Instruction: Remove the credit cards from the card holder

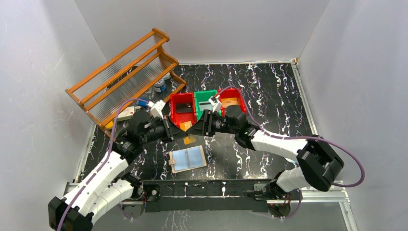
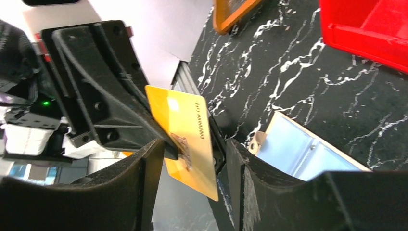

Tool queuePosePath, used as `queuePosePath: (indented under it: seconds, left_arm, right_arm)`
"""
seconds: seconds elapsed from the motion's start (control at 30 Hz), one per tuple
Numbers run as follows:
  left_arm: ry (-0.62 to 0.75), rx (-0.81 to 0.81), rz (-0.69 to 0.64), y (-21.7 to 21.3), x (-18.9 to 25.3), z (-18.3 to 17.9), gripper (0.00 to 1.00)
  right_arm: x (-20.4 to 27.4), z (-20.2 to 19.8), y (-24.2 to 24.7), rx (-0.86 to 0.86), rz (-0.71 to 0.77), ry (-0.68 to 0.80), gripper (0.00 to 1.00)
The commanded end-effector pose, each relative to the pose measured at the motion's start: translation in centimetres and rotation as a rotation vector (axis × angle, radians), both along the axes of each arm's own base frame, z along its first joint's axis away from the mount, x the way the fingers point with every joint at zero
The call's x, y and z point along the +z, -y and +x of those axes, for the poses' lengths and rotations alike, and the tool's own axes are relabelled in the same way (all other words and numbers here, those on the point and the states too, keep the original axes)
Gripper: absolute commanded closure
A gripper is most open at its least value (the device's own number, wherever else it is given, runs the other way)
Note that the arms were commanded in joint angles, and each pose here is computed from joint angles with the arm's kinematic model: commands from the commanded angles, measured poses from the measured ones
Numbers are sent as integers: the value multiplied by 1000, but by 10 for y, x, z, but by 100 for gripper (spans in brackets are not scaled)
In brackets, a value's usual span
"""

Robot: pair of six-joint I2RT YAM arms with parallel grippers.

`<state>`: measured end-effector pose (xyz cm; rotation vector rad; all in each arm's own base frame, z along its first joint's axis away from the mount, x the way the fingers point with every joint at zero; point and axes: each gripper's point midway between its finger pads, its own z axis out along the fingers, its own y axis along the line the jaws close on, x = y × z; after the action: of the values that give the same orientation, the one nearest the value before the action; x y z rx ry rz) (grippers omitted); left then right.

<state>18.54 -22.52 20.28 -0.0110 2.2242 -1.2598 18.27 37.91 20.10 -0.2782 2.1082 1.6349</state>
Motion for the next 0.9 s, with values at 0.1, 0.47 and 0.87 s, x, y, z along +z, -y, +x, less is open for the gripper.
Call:
queuePosePath:
  seconds: [0.1,0.47,0.87]
  left_arm:
    - [14,-52,-55,6,7,-10,100]
    - [26,-70,-93,8,10,-14,100]
    - [2,49,26,-12,-5,-6,32]
  right_arm:
    - [41,-14,6,165,210,55,46]
    - [49,-29,13,284,337,22,73]
    - [46,-17,29,269,316,38,100]
